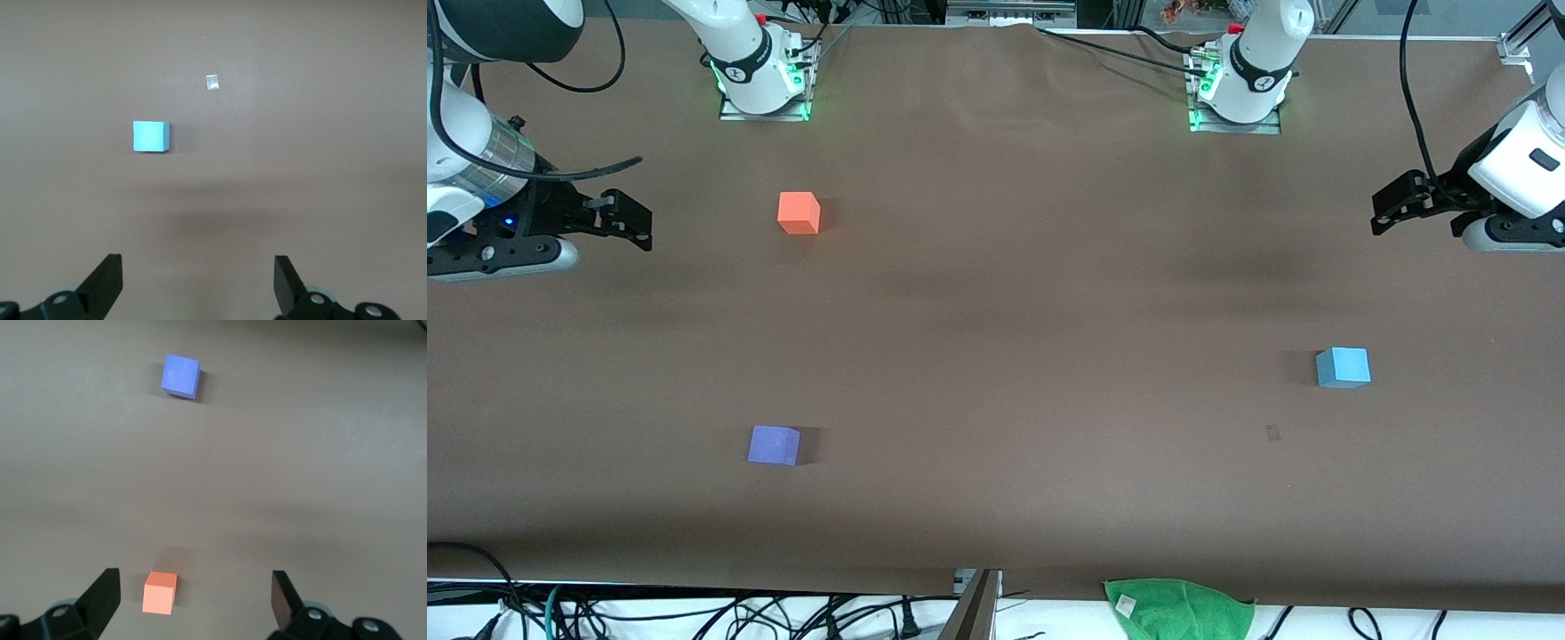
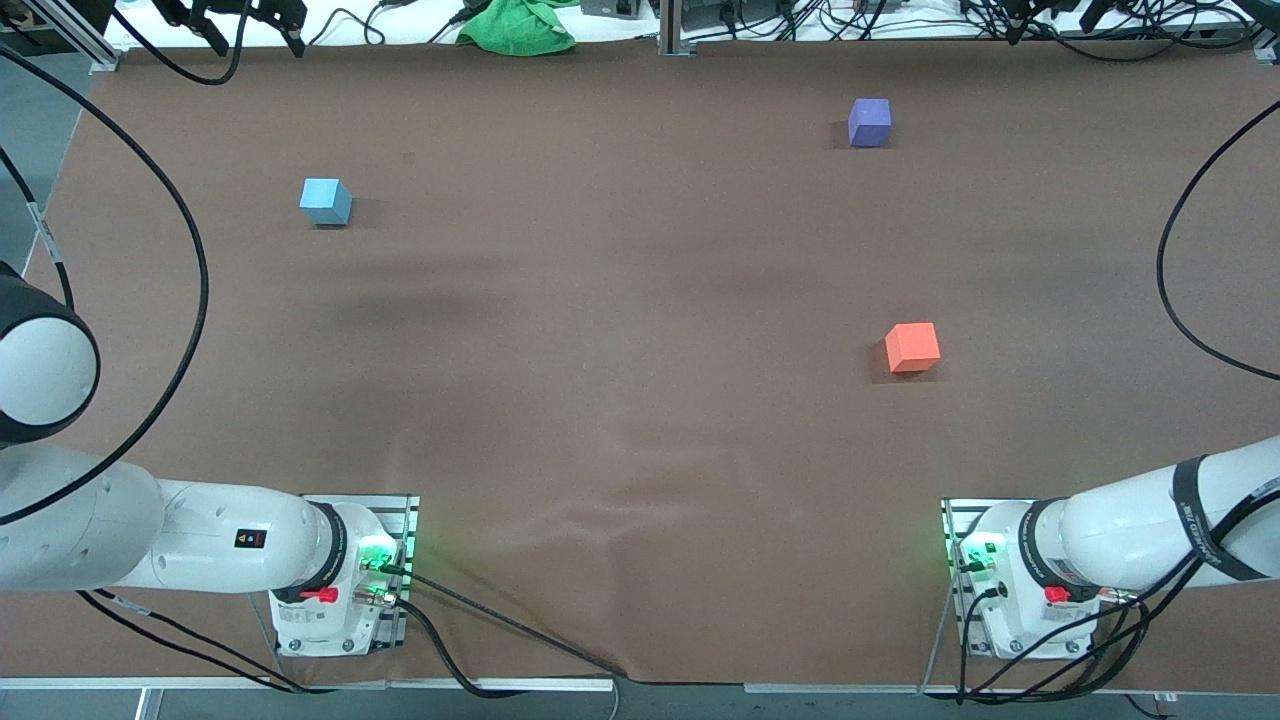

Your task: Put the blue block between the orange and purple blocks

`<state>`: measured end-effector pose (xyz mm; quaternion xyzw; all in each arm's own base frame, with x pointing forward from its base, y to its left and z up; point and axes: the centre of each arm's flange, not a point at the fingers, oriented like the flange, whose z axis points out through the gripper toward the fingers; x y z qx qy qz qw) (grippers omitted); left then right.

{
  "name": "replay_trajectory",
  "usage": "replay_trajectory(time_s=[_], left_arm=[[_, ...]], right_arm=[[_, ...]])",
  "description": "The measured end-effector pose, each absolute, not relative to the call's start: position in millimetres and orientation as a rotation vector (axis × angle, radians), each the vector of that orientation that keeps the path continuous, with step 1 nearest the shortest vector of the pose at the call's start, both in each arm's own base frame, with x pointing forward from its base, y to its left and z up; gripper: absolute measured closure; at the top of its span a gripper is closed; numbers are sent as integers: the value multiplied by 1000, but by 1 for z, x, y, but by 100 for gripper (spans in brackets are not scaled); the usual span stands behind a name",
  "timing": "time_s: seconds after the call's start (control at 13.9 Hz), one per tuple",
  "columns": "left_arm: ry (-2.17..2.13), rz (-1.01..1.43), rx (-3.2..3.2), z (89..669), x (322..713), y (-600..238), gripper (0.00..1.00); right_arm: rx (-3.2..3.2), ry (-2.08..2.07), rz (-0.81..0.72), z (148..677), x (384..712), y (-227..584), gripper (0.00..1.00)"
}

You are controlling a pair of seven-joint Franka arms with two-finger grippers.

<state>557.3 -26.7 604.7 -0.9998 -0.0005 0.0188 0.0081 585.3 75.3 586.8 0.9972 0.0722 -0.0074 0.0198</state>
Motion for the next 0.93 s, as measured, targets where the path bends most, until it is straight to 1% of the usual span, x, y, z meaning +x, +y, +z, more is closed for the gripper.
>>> replay_trajectory(time_s=[0.93], left_arm=[[-4, 66, -3125, 602, 559, -26, 0]], right_arm=[[3094, 222, -23, 587, 585, 75, 0]])
